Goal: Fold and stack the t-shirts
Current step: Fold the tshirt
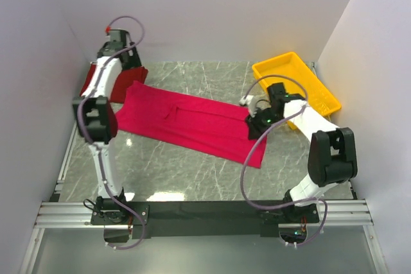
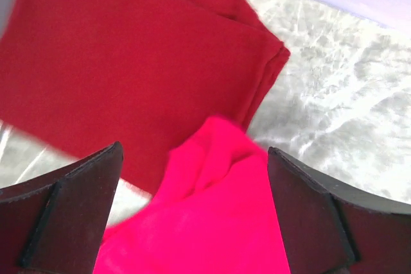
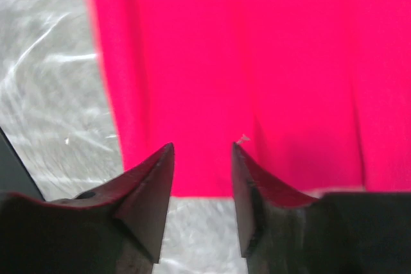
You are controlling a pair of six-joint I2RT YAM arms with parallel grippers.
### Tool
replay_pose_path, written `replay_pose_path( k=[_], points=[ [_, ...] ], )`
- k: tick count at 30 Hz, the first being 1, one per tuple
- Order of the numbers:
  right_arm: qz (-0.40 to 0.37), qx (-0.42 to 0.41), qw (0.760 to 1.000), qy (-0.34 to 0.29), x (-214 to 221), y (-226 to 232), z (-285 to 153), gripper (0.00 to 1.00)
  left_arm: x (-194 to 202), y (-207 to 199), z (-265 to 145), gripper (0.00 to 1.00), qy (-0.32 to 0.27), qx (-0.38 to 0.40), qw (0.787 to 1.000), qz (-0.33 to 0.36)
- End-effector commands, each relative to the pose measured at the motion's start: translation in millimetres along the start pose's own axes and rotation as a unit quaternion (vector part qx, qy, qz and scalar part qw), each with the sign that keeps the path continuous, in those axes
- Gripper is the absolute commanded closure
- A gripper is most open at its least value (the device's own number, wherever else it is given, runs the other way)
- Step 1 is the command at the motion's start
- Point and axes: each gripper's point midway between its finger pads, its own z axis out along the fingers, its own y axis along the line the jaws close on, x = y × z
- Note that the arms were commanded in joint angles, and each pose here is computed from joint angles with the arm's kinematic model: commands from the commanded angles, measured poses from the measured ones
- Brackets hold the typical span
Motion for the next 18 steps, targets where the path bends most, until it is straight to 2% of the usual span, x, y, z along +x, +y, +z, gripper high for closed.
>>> replay_pose_path(
  k=[1, 2, 3, 4, 5, 6, 7, 8, 9, 11, 12, 18],
  points=[
    [-0.209, -0.058, 0.976, -0.025, -24, 45, 5, 0.51, -48, 61, -79, 0.01, -0.060, -0.013, 0.994, -0.088],
    [-0.233, -0.064, 0.970, -0.014, -16, 53, 11, 0.48, -56, 70, -110, 0.01, -0.075, 0.010, 0.991, -0.111],
    [-0.264, -0.059, 0.963, -0.012, -19, 54, 18, 0.48, -49, 77, -118, 0.00, -0.069, 0.021, 0.987, -0.143],
    [-0.292, -0.066, 0.954, 0.000, -20, 67, 28, 0.48, -15, 91, -111, 0.00, -0.032, 0.032, 0.986, -0.160],
    [-0.301, -0.059, 0.952, 0.022, -14, 66, 36, 0.47, -19, 98, -143, 0.00, -0.058, 0.046, 0.982, -0.172],
    [-0.306, -0.050, 0.950, 0.025, -18, 67, 43, 0.47, -7, 104, -149, 0.01, -0.055, 0.047, 0.981, -0.182],
    [-0.313, -0.051, 0.948, 0.030, -21, 74, 51, 0.47, 28, 112, -145, 0.01, -0.026, 0.037, 0.981, -0.187],
    [-0.298, -0.049, 0.953, 0.036, -24, 76, 58, 0.47, 29, 114, -167, 0.01, -0.046, 0.048, 0.980, -0.189],
    [-0.300, -0.042, 0.952, 0.041, -27, 76, 62, 0.47, 58, 118, -165, 0.01, -0.020, 0.042, 0.980, -0.192],
    [-0.286, -0.033, 0.956, 0.053, -31, 81, 75, 0.47, 75, 118, -184, 0.01, -0.016, 0.047, 0.979, -0.197],
    [-0.288, -0.023, 0.956, 0.059, -33, 80, 78, 0.47, 97, 120, -182, 0.01, 0.005, 0.043, 0.979, -0.200],
    [-0.273, -0.006, 0.958, 0.084, -30, 92, 99, 0.47, 149, 122, -203, 0.01, 0.021, 0.045, 0.974, -0.222]
  ],
)
